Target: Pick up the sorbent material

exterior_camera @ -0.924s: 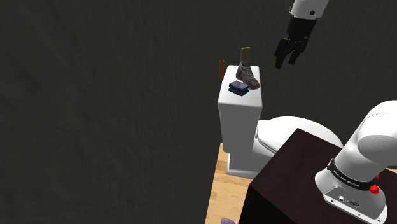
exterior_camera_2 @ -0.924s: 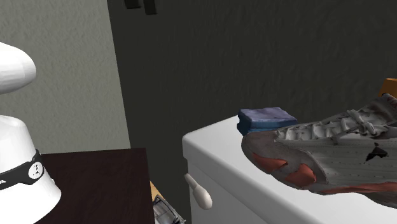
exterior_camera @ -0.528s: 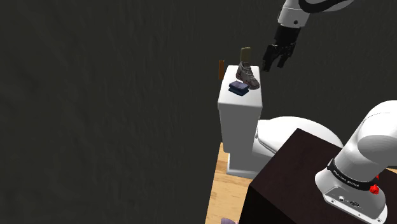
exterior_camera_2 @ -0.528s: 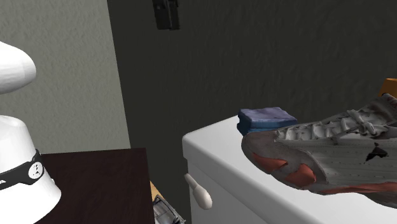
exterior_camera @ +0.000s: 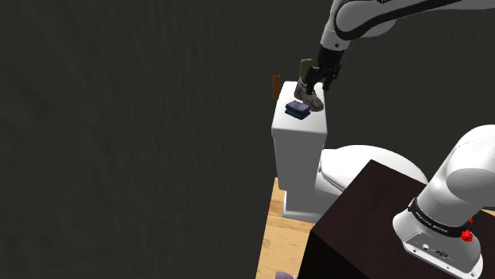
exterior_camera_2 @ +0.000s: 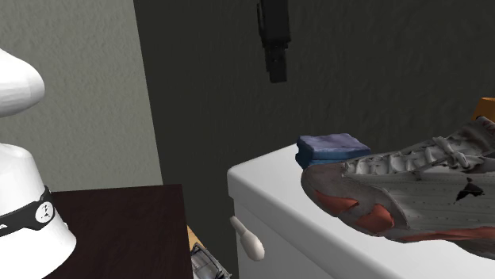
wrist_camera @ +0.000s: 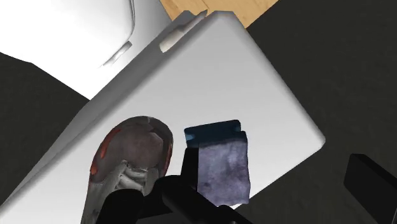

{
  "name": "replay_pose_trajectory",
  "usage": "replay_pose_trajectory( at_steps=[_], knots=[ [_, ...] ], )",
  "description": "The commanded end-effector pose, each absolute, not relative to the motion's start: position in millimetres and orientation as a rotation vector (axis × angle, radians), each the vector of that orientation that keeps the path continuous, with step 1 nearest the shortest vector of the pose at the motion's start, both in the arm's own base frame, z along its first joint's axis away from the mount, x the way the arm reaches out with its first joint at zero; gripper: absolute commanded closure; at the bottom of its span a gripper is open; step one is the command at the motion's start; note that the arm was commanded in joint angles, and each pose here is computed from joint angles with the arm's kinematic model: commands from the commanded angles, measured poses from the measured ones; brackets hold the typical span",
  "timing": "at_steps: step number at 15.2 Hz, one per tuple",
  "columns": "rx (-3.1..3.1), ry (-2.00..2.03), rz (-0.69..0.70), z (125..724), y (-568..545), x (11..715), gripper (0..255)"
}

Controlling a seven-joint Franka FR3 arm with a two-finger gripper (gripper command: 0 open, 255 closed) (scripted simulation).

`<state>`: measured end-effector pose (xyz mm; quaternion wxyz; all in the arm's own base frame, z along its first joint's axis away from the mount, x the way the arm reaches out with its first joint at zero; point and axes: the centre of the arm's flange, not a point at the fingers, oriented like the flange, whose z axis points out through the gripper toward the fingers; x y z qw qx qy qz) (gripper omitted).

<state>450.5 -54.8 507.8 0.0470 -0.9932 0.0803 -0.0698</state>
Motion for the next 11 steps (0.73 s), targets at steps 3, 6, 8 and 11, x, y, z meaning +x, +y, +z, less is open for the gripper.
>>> replay_pose_trajectory(
  at_steps=[3,6,8,11],
  knots=[
    [-3.027,0.251,-0.246,481,-63,492,0],
    [-3.023,0.255,-0.269,462,-69,524,0],
    [-3.021,0.258,-0.285,449,-73,545,0],
    [-3.017,0.262,-0.308,431,-80,578,0]
  ],
)
